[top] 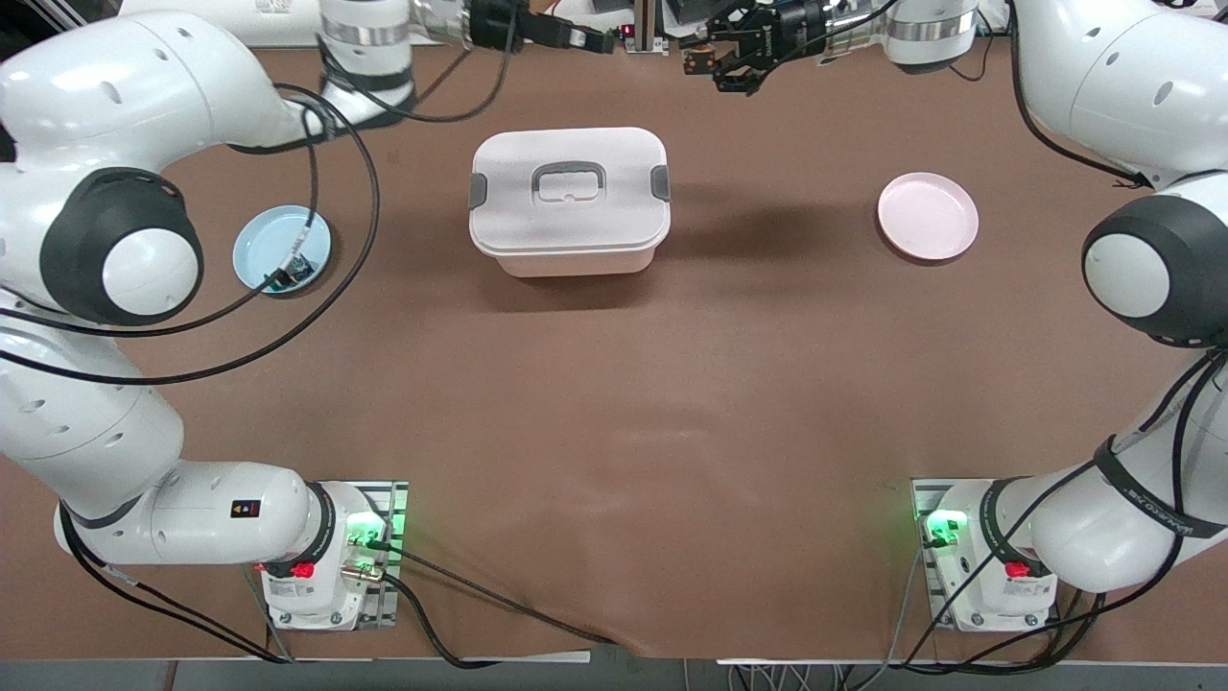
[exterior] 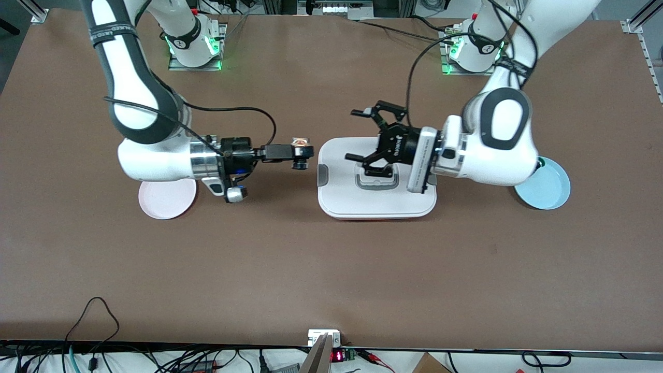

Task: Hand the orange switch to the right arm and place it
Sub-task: 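Carry the switch with the right gripper while the left gripper withdraws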

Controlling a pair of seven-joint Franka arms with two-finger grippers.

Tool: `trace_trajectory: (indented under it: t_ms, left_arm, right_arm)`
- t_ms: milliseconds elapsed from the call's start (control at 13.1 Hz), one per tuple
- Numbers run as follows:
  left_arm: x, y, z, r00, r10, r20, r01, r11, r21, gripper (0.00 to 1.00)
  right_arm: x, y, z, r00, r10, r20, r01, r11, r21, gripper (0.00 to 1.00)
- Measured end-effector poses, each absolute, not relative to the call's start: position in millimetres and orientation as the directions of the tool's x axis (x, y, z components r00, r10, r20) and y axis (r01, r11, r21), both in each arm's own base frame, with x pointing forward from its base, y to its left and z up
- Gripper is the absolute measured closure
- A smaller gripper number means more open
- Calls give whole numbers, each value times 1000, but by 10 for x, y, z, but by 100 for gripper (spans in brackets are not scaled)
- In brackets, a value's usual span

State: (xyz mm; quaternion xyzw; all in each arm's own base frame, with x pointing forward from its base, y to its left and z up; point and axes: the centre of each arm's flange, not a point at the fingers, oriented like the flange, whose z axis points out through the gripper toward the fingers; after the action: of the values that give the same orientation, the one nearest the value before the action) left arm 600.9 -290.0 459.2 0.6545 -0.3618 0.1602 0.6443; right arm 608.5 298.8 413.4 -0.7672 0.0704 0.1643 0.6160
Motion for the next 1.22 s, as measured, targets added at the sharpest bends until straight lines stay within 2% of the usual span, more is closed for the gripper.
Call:
trace_trajectory:
  t_ms: [305, 534, 762, 991, 1220]
  left_arm:
    - [6086, -2456, 4989, 722, -445, 529, -596, -12, 803, 0]
    - [6109, -2115, 5280, 725, -583, 367, -558, -185, 809, 0]
    - [6056, -1937, 5423, 751, -637, 173, -487, -358, 797, 0]
    - [6023, -1654, 5494, 772, -635, -35, -442, -575, 688, 0]
    - [6054, -1273, 5624, 840, -503, -204, -396, -825, 403, 0]
  right_arm:
    - [6173, 2554, 4119, 933, 163, -322, -245, -370, -896, 64]
    - [6312, 2012, 4089, 928, 215, -305, -144, -548, -824, 64]
    - [6471, 1422, 3886, 921, 303, -245, 43, -703, -710, 64]
    - [6561, 922, 3519, 890, 395, -227, 217, -805, -552, 64]
    - [6695, 638, 3318, 882, 422, -208, 329, -869, -369, 64]
